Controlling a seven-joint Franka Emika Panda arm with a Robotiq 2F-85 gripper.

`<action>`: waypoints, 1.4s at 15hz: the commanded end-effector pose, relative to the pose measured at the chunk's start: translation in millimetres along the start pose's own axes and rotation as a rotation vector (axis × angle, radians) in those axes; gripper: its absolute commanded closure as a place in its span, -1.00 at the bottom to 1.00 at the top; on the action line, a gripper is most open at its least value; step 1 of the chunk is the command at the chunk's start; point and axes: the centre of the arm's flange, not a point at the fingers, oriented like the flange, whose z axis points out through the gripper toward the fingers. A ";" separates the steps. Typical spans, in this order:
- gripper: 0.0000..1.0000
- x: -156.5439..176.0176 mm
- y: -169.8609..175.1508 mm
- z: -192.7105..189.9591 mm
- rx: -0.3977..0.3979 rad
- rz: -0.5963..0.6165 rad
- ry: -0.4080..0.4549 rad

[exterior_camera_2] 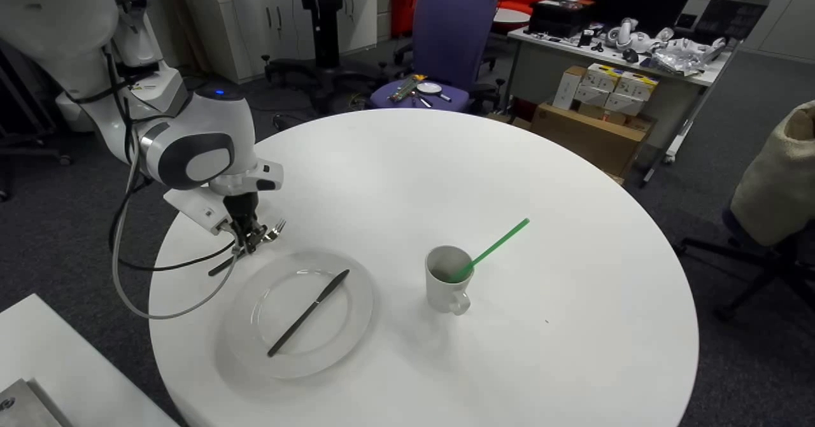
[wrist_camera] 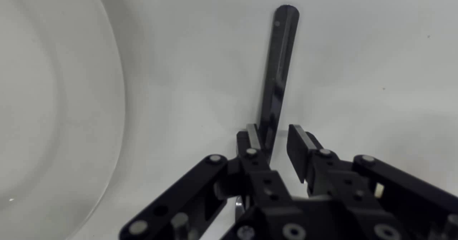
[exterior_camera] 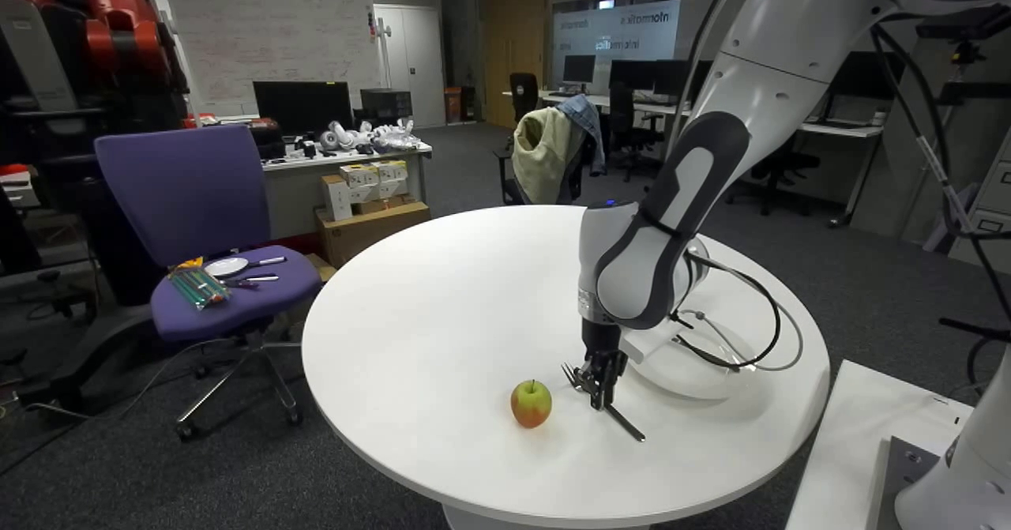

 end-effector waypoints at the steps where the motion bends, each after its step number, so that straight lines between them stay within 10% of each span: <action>1: 0.32 6.0 -1.9 -3.1 0.007 0.023 -0.014; 6: 1.00 5.6 -1.4 -2.6 0.005 0.024 -0.016; 21: 0.93 -35.4 14.5 -39.7 -0.048 -0.062 -0.059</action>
